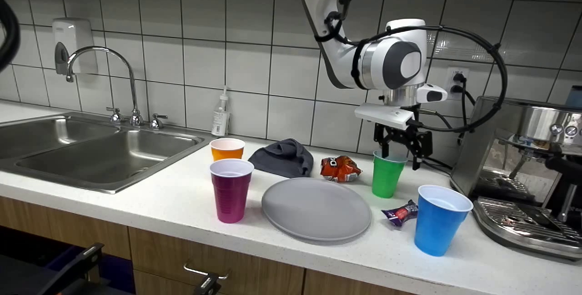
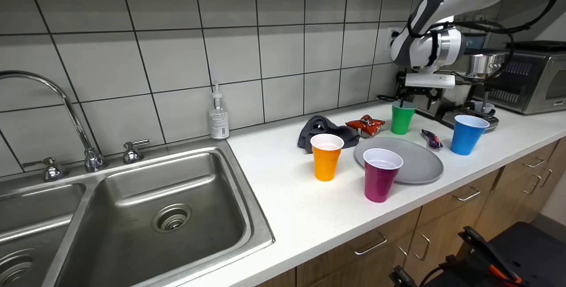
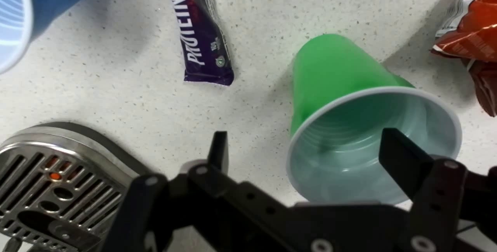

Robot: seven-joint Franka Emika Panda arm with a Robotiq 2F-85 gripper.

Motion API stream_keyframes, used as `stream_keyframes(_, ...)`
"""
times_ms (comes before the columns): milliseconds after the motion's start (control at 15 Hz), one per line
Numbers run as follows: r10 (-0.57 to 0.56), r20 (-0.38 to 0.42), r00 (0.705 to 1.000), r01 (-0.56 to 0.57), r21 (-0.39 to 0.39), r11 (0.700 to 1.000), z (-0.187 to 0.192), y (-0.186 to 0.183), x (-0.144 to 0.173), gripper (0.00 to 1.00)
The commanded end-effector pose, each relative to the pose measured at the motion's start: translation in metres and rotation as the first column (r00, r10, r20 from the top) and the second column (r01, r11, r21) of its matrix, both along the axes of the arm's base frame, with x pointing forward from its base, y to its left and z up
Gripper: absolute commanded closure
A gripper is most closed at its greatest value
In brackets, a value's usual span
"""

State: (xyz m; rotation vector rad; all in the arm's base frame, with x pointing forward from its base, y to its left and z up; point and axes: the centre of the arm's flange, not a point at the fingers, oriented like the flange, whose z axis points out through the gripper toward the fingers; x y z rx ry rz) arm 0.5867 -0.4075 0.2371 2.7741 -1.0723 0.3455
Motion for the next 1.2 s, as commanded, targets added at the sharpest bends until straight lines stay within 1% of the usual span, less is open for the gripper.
stream_keyframes(0,-0.023,-0.014,1.000,0.023,-0.001,1.000,-0.005,-0.011,0.010,0.00)
stream_keyframes(67,-0.020,-0.013,1.000,0.020,0.000,1.000,-0.005,-0.011,0.011,0.00)
stream_keyframes(133,-0.018,-0.010,1.000,0.018,-0.002,1.000,-0.006,-0.012,0.011,0.25)
stream_keyframes(200,-0.016,-0.004,1.000,0.016,-0.007,1.000,-0.006,-0.012,0.011,0.26)
stream_keyframes(267,-0.016,-0.005,1.000,0.016,-0.007,1.000,-0.005,-0.012,0.012,0.32)
stream_keyframes(333,-0.016,-0.004,1.000,0.016,-0.009,1.000,-0.005,-0.013,0.013,0.42)
stream_keyframes(467,-0.014,-0.005,1.000,0.014,-0.012,1.000,-0.005,-0.014,0.014,0.58)
stream_keyframes(800,-0.005,-0.010,1.000,0.005,-0.012,1.000,-0.005,-0.016,0.011,0.95)
stream_keyframes(867,0.002,-0.007,1.000,-0.002,-0.014,1.000,-0.005,-0.016,0.009,1.00)
stream_keyframes(1133,0.011,0.007,1.000,-0.011,-0.013,1.000,0.004,-0.018,0.004,0.99)
